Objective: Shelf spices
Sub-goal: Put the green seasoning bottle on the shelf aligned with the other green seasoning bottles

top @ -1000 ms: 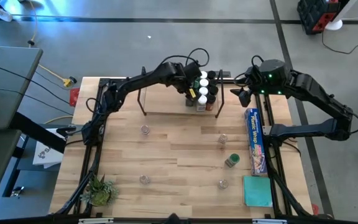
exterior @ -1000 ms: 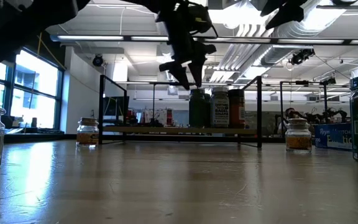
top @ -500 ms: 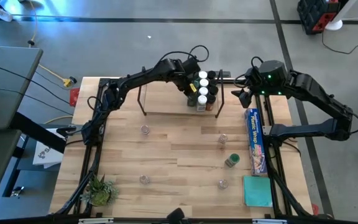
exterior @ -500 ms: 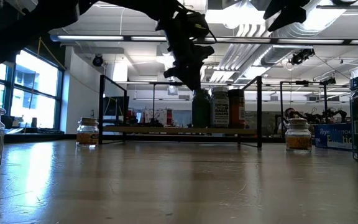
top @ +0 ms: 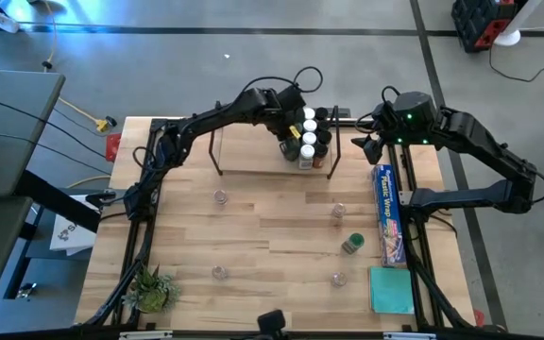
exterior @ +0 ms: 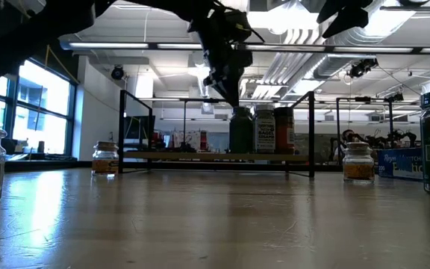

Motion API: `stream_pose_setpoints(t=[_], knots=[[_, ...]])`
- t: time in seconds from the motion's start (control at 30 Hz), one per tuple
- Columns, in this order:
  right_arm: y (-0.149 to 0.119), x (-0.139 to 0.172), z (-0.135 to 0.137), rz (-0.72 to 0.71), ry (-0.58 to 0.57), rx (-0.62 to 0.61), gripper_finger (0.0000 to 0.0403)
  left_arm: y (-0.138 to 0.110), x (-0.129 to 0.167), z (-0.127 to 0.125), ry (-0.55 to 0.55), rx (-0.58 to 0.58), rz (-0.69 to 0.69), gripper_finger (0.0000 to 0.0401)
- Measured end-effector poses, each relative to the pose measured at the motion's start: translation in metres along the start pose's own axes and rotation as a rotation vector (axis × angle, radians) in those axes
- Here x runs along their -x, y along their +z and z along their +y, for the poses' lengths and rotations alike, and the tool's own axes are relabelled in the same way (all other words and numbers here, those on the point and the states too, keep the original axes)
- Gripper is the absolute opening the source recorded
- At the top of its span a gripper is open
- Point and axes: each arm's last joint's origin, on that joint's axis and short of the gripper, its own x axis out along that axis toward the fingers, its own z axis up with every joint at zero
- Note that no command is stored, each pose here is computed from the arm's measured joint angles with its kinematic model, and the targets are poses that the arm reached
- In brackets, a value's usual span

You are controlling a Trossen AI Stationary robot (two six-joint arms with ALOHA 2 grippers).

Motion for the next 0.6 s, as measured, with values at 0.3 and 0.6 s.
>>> stream_pose_setpoints(t=[0.3,0.6], knots=[[0.0,0.0,0.0,0.0,0.0,0.0,0.0286,-0.007,0.035,-0.001,-0.044,0.078,0.043,0.011],[-0.001,0.002,0.0,0.006,0.003,-0.016,0.0286,-0.033,-0.001,-0.049,-0.162,0.046,0.248,0.009]])
